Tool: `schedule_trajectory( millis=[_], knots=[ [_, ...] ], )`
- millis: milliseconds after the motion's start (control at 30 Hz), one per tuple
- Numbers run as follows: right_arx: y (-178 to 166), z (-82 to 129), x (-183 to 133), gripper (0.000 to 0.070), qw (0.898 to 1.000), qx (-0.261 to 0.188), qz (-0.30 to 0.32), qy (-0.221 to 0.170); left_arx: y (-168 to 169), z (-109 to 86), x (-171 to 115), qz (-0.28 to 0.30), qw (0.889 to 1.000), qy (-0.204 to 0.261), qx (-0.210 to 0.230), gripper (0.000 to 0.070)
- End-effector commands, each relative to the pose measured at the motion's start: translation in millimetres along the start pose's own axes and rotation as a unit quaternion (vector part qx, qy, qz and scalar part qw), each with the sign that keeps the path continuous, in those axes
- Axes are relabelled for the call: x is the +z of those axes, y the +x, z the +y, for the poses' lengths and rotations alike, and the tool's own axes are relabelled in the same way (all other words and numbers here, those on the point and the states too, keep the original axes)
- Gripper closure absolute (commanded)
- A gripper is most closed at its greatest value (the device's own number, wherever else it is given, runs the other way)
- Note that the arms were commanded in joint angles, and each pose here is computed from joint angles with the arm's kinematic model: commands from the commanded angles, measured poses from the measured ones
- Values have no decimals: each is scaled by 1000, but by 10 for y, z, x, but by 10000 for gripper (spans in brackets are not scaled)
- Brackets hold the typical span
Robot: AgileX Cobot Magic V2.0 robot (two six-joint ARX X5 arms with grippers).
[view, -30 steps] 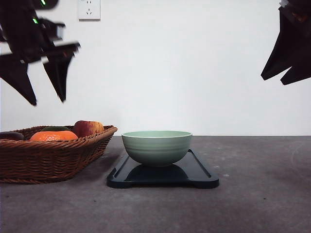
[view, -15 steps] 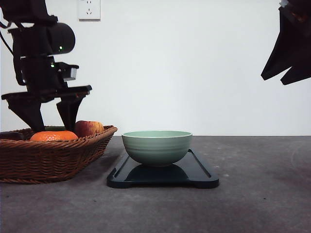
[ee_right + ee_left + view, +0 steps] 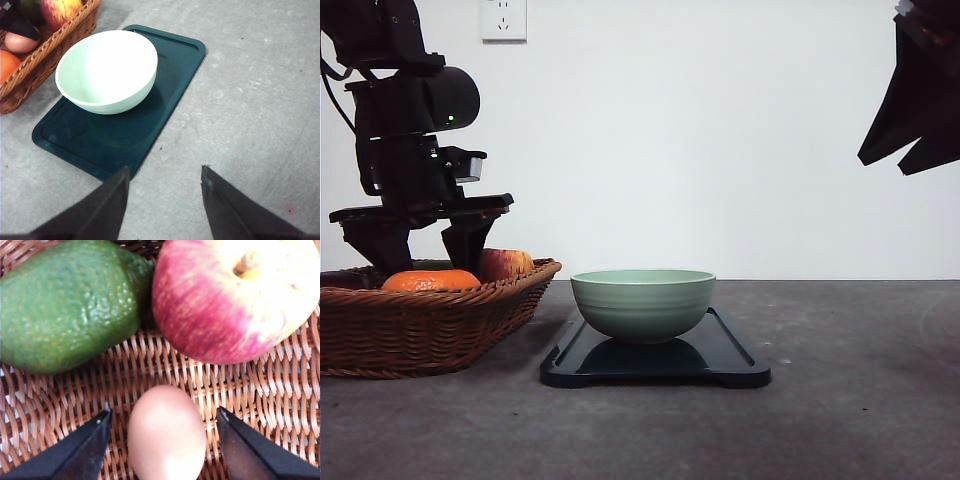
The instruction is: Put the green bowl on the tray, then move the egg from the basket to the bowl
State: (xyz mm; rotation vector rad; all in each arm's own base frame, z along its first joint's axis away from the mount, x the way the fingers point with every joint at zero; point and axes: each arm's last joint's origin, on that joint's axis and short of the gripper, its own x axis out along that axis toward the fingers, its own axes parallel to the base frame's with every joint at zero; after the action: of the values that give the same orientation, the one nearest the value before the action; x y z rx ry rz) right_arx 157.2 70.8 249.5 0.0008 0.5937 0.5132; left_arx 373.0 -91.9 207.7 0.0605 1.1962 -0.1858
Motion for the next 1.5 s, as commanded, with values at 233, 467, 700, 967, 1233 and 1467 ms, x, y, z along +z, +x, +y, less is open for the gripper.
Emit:
schedule_trajectory(
  millis=[233,467,700,967,1233,1467],
  knots=[
    [4,1,30,424,1000,-11,-7,0,79,-16,48,4,1000,5,1,279],
    [4,1,29,424,1000,-11,-6,0,108,-17,36,12,1000,5,2,279],
    [4,1,29,424,1000,-11,-6,0,110,-17,30,16,1000,5,2,444],
    [4,1,29,424,1000,-11,-6,0,107,-16,23,19,1000,4,2,595],
    [4,1,29,424,1000,-10,-6,0,-85,-11,35,11,1000,4,2,593],
    [4,1,29,424,1000,-10,-6,0,-528,-42,40,-46,999,8,-4,593]
  ],
)
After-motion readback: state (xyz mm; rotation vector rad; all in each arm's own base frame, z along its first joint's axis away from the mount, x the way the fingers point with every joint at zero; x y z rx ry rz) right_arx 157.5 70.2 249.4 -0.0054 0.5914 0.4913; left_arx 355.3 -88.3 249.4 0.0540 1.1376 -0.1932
